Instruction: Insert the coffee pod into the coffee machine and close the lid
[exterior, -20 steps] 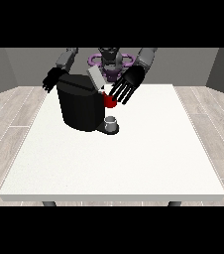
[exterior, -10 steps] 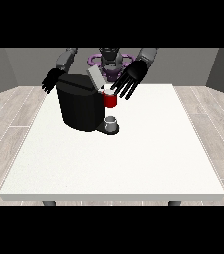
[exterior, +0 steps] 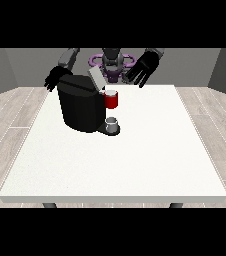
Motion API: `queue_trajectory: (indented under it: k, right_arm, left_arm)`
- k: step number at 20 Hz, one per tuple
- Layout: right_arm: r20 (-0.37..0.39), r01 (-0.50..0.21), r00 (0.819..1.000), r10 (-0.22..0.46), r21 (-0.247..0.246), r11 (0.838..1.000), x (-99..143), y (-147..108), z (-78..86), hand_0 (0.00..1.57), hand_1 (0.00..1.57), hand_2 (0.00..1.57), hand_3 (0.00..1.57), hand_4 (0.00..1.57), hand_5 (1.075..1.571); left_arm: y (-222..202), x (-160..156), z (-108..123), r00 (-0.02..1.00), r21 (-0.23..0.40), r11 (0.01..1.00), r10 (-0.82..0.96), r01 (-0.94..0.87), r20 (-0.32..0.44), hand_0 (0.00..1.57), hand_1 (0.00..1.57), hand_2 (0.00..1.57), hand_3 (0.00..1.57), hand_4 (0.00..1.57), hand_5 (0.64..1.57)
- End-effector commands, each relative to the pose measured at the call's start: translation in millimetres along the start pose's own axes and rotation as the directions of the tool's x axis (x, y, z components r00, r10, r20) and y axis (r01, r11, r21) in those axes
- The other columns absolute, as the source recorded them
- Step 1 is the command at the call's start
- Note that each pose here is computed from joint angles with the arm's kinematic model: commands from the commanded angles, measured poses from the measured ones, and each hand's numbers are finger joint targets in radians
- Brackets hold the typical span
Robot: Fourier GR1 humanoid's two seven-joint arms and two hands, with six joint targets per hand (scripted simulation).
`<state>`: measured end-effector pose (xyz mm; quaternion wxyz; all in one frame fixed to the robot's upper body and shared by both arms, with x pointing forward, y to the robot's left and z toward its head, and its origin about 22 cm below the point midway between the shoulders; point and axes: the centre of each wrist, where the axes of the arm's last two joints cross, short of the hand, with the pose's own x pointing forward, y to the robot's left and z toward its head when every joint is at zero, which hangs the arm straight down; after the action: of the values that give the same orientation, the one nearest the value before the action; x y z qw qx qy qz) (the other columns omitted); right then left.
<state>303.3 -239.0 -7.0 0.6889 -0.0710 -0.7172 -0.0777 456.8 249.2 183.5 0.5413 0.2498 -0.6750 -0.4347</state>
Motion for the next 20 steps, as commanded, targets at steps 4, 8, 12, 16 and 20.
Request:
queue_trajectory:
  k: [4,8,12,16,20]
  right_arm:
    - [-0.091,-0.016,0.996,0.012,-0.038,0.999,-26.7,-29.6,24.8,0.00,0.00,0.00,0.00,0.43,1.571]
    - [-0.181,-0.037,0.983,0.019,-0.099,0.994,-47.0,-43.3,46.1,0.00,0.00,0.00,0.00,0.37,1.571]
    - [-0.143,-0.045,0.989,0.038,-0.042,0.998,-44.1,-44.8,57.3,0.00,0.00,0.00,0.00,0.49,1.571]
    - [-0.151,-0.111,0.982,0.112,0.018,0.994,-23.5,-49.6,44.5,0.00,0.00,0.00,0.00,0.39,1.571]
    - [-0.090,-0.077,0.992,0.085,0.088,0.993,-7.8,-47.2,38.1,0.00,0.00,0.00,0.00,0.26,1.571]
  left_arm:
    - [-67.1,-27.7,12.8,0.891,0.082,0.888,0.454,-0.453,0.005,0.00,0.00,0.00,0.00,0.25,1.571]
    - [-127.4,-45.4,33.2,0.772,0.021,0.773,0.634,-0.634,-0.048,0.00,0.00,0.00,0.00,0.00,1.571]
    - [-136.1,-80.0,63.4,0.727,0.084,0.731,0.683,-0.678,-0.078,0.00,0.00,0.00,0.00,0.00,1.571]
    - [-181.1,-84.9,84.1,0.628,0.090,0.643,0.763,-0.760,-0.153,0.00,0.00,0.00,0.00,0.21,1.571]
    - [-196.2,-92.9,101.6,0.581,0.090,0.604,0.791,-0.792,-0.190,0.00,0.00,0.00,0.00,0.00,1.571]
